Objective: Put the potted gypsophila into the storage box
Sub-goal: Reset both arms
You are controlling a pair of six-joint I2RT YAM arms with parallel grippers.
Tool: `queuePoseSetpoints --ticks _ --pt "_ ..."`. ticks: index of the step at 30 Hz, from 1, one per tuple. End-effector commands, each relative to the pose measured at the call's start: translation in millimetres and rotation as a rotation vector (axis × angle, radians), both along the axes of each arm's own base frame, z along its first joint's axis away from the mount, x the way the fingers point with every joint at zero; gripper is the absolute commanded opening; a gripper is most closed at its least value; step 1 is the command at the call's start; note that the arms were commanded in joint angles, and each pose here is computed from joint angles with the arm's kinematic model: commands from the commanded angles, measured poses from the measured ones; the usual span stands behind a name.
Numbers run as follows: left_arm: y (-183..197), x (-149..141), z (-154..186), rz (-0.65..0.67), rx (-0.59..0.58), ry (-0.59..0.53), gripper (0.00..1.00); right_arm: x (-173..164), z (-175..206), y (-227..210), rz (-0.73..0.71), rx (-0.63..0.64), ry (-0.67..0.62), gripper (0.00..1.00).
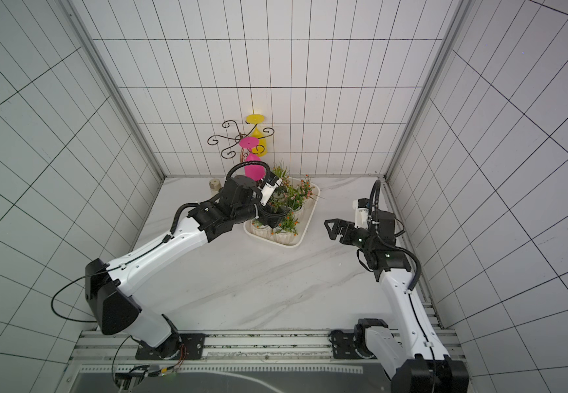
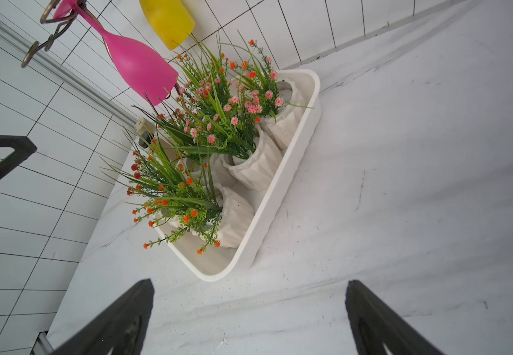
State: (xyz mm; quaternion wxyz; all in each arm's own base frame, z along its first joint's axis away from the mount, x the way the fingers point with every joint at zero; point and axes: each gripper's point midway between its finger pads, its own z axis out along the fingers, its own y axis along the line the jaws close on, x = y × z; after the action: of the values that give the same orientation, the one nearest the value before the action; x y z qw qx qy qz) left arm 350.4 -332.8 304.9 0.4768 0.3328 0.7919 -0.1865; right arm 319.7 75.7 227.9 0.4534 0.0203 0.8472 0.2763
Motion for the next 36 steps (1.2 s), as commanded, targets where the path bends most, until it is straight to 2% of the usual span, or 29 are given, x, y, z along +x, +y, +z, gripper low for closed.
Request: queuePoseSetpoints --ticks 1,5,9,12,17,20,23,26,31,36 --pt "14.9 9.3 6.7 0.079 0.023 -0.071 0.97 18.6 24.0 -18.0 -0.077 -0.076 -0.123 0.97" --pt "38.9 28.7 14.6 0.245 0.027 -0.163 0.97 31.8 21.8 -36.3 -0.165 -0.150 -0.178 0.97" --pt "56.8 41.9 14.5 0.348 0.049 -0.231 0.97 43.4 15.7 -46.4 -0.206 -0.211 -0.244 0.97" --pt "86.6 54.1 15.7 0.463 0.051 -0.279 0.97 50.6 10.2 -55.3 -0.236 -0.282 -0.296 0.98" --pt "178.0 80.1 4.7 0.704 -0.075 -0.213 0.97 61.6 0.1 -65.8 -0.263 -0.379 -0.352 0.99" --pt "233.0 86.2 -10.2 0.831 -0.133 -0.198 0.97 64.4 -7.5 -73.5 -0.282 -0.415 -0.370 0.99" --pt "284.4 83.8 -31.6 0.967 -0.130 -0.225 0.97 63.5 -16.2 -84.7 -0.304 -0.412 -0.378 0.99" --pt "320.2 76.9 -57.7 1.059 -0.088 -0.239 0.97 62.2 -28.3 -98.2 -0.331 -0.411 -0.370 0.99" --pt "353.5 67.3 -98.9 1.149 -0.054 -0.248 0.97 60.4 -46.8 -106.7 -0.346 -0.416 -0.371 0.99" --pt "351.0 63.9 -125.8 1.116 -0.064 -0.265 0.97 55.4 -55.2 -104.5 -0.335 -0.437 -0.414 0.99"
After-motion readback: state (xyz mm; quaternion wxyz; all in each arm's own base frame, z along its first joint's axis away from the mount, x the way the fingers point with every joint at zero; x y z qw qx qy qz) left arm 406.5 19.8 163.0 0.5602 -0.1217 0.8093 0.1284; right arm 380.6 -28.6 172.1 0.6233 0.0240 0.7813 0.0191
